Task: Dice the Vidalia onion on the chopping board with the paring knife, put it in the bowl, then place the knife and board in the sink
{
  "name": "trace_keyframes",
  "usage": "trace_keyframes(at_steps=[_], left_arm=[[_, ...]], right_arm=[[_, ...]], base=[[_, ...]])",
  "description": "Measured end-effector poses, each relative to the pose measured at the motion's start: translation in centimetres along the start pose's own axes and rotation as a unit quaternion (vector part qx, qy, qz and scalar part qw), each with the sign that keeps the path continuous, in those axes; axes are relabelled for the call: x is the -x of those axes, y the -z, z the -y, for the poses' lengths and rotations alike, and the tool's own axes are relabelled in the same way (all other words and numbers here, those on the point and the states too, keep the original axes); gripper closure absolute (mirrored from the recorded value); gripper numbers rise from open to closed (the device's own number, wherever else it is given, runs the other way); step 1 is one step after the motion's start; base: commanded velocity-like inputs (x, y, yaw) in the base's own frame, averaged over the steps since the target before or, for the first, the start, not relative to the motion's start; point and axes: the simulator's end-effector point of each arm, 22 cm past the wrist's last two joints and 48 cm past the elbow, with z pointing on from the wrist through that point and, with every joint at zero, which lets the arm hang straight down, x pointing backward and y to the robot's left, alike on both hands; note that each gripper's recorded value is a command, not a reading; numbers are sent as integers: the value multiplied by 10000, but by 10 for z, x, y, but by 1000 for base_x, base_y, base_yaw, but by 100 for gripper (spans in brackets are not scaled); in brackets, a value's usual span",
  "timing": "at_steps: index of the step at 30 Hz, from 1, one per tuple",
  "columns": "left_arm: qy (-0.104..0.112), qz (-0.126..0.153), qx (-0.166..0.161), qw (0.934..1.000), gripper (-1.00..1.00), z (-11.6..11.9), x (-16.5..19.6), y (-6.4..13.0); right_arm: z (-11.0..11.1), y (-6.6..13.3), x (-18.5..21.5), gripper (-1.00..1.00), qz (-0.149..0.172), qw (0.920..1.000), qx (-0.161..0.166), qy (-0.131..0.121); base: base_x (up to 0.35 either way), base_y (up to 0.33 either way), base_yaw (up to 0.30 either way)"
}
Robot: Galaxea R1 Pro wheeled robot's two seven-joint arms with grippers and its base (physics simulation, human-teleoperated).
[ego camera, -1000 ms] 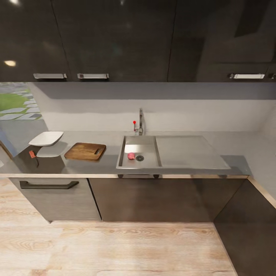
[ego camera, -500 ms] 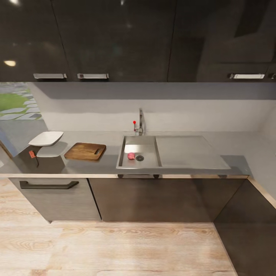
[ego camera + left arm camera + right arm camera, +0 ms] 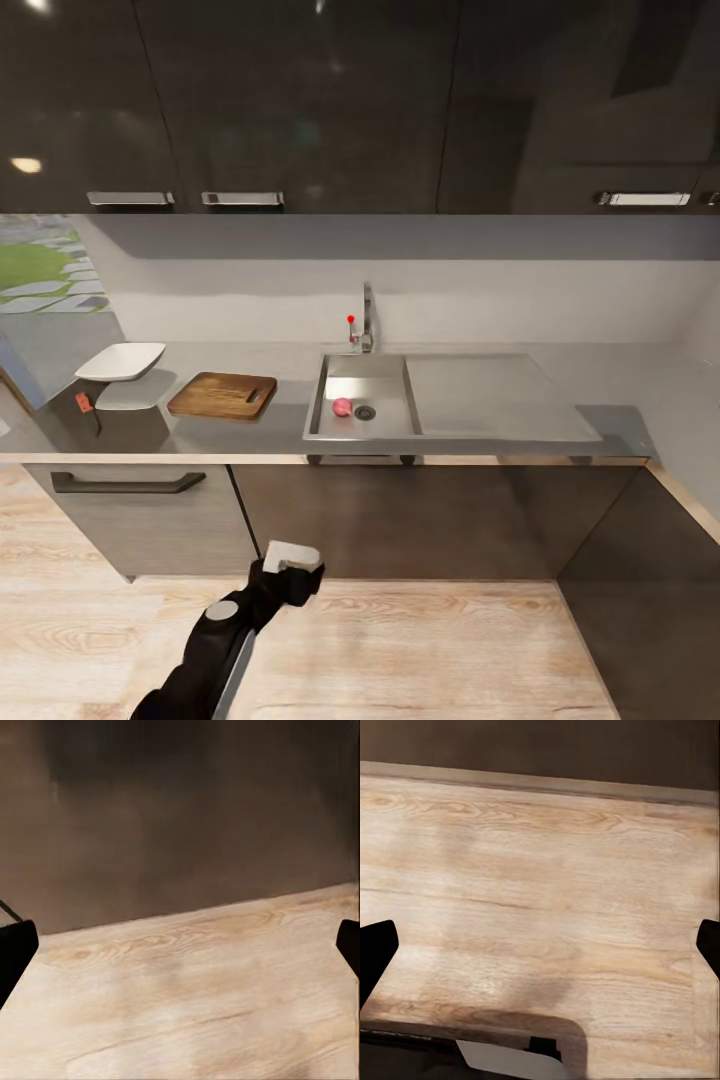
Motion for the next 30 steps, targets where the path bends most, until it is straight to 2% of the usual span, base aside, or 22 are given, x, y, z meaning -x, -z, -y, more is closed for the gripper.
trace_keyframes(at_steps=[3, 7, 9, 10, 11, 18, 26, 30], left_arm=[[-75, 159, -82, 9998, -100, 10, 37, 4], [-415, 563, -261, 9972, -100, 33, 103, 6], [-523, 541, -275, 9968, -100, 37, 125, 6], [-610, 427, -248, 9969, -100, 37, 154, 9], [-653, 485, -226, 9964, -100, 36, 173, 11], [-796, 869, -166, 9929, -100, 35, 245, 24], [-910, 930, -140, 9914, -100, 41, 311, 38], [-974, 930, -135, 9908, -100, 46, 341, 34]], right_arm=[[2, 0, -1, -100, -16, 10000, -41, -1], [1, 0, -2, -100, -24, 10000, -54, -7], [2, 0, -2, -100, -25, 10000, -57, -6], [2, 0, -2, -100, -28, 10000, -61, -4], [2, 0, -2, -100, -29, 10000, -61, -4], [2, 0, -2, -100, -32, 10000, -58, -8], [2, 0, -2, -100, -38, 10000, -58, -14], [1, 0, -2, -100, -35, 10000, -58, -14]], base=[[0, 0, 0], [0, 0, 0], [0, 0, 0], [0, 0, 0], [0, 0, 0], [0, 0, 0], [0, 0, 0], [0, 0, 0]])
